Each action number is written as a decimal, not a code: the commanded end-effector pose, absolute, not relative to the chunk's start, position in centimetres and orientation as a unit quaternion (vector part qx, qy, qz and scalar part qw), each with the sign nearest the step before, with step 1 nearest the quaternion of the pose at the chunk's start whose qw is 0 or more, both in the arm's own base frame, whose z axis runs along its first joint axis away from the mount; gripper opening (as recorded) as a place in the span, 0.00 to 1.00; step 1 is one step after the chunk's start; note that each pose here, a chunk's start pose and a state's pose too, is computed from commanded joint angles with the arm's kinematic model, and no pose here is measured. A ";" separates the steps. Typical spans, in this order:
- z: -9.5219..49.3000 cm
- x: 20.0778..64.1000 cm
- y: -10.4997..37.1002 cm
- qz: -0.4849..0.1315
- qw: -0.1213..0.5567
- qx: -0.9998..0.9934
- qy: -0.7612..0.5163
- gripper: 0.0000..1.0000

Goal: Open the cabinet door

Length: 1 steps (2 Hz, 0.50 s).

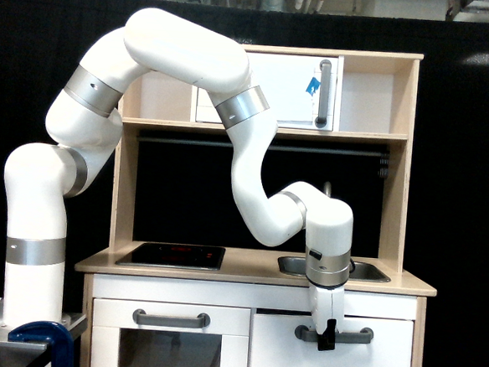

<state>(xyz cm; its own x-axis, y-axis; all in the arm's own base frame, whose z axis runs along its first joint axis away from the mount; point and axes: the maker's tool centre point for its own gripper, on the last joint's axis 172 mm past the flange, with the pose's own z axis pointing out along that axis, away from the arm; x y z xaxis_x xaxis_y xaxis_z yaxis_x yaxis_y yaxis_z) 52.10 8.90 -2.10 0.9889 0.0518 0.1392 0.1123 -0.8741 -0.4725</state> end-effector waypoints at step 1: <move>-2.2 52.3 6.7 -0.061 0.247 -0.966 -0.042 0.00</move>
<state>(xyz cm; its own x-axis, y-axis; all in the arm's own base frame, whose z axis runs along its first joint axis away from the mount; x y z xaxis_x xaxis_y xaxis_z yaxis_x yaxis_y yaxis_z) 52.30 6.70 -2.20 0.9889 0.0518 0.1392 0.1123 -0.8741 -0.4725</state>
